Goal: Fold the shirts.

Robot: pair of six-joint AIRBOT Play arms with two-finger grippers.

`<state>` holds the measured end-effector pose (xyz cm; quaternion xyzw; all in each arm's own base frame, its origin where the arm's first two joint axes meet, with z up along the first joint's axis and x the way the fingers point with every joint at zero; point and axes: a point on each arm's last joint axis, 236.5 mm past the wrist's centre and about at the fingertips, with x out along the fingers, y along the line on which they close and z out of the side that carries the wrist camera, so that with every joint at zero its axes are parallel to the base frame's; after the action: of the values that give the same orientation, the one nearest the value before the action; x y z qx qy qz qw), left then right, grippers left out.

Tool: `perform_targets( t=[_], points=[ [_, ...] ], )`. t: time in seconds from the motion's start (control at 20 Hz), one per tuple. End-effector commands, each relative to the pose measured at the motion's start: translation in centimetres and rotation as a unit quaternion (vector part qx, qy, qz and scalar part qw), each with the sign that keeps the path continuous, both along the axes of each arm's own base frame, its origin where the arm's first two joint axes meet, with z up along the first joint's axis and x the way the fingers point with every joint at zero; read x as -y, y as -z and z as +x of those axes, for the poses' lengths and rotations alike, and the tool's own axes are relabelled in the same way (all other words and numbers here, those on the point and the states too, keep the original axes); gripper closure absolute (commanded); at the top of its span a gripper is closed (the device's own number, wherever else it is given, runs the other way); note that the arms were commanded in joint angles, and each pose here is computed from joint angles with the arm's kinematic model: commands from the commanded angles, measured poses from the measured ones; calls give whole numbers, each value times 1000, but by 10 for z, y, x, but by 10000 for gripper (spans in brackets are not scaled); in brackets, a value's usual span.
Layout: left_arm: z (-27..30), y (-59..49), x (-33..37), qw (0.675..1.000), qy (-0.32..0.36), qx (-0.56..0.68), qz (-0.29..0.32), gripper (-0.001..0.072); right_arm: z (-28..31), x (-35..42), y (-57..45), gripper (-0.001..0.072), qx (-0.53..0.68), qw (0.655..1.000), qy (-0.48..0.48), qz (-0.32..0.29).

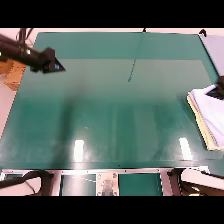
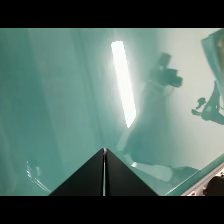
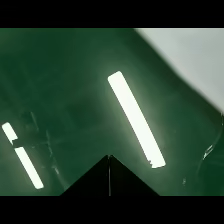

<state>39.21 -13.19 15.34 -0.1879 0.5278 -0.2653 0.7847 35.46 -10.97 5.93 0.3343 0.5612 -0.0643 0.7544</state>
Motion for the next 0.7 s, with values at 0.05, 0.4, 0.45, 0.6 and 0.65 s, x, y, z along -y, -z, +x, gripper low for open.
perform_targets(
  t=[0.05,0.4,0.45,0.6,0.65],
  points=[
    [-87,53,10,1000,-27,-15,3,683,-53,-136,48,699,16,987,-157,-8],
    [-141,87,13,998,-14,-58,5,681,-114,-203,69,698,-1,967,-255,10],
    [-136,86,12,999,-21,-49,5,681,-121,-206,69,698,-12,964,-264,15],
    [-125,84,10,999,-36,-31,5,681,-122,-206,69,699,-12,964,-265,15],
    [-125,84,10,999,-36,-31,5,681,-122,-206,69,699,-12,964,-265,15]
  ],
)
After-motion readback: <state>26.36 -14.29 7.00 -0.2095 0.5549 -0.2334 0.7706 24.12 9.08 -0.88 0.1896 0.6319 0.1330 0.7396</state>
